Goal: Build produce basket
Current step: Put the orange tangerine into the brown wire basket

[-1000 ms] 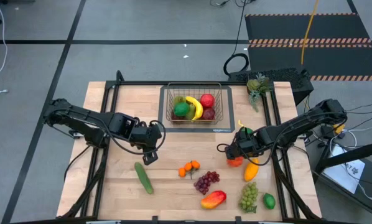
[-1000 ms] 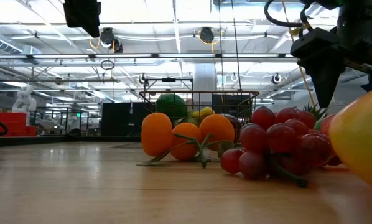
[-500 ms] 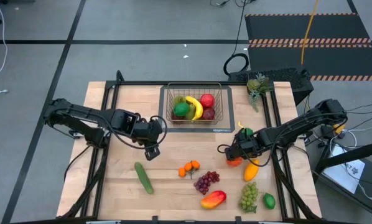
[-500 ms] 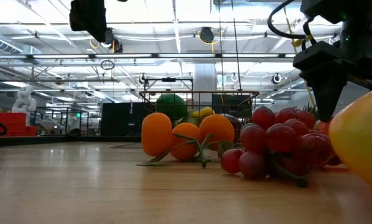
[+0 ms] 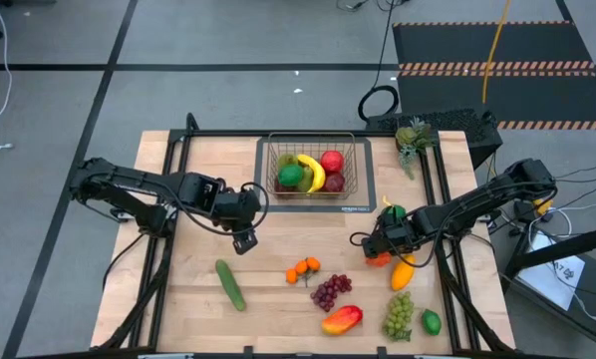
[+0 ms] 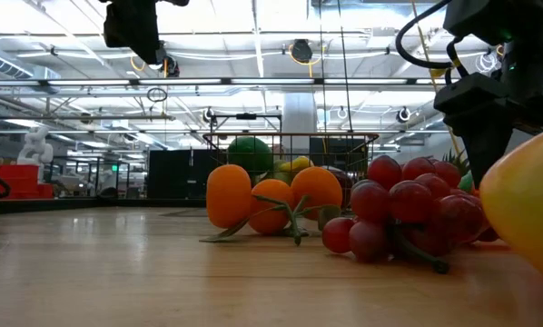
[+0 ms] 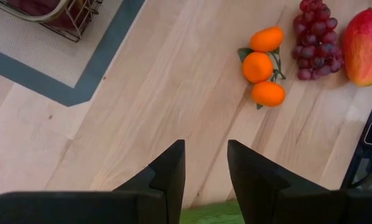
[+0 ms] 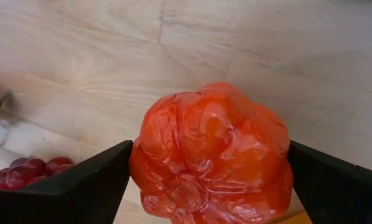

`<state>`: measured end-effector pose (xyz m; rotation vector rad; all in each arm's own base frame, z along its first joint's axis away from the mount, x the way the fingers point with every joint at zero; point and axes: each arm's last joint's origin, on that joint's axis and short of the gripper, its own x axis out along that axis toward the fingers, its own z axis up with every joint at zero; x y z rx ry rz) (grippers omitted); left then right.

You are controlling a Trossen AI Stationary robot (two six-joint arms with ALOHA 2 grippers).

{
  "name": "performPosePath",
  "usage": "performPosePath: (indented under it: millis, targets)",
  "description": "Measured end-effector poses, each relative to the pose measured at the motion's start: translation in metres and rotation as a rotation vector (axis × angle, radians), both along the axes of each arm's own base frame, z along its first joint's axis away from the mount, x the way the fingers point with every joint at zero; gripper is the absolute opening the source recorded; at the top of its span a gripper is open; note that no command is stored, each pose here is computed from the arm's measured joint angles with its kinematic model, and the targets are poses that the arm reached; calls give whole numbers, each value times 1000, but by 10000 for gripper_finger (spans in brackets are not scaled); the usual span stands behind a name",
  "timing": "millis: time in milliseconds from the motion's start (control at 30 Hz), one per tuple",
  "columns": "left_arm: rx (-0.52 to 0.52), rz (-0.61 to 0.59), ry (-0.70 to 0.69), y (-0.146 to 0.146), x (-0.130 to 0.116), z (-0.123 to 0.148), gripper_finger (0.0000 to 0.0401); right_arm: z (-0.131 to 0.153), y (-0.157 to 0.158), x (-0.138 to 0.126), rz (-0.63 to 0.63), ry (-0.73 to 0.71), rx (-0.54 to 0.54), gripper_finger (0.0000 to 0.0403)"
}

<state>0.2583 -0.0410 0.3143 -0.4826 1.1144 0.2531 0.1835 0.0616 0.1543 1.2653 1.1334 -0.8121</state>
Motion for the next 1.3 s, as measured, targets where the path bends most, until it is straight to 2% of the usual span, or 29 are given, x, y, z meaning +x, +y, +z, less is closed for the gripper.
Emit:
performPosePath:
  millis: [200,433,833,1300]
  targets:
    - [0,-1,0,0,0,0,120,1,2,5,-3,-52,22,392]
    - [0,-3,0,0,0,0,120,9,7,20,-27,-232,83,391]
    - [9,-20,-1,0,0,0,120,45,10,54,-214,-760,103,391]
    - [11,-23,-1,0,0,0,120,78,7,65,-312,-1129,36,391]
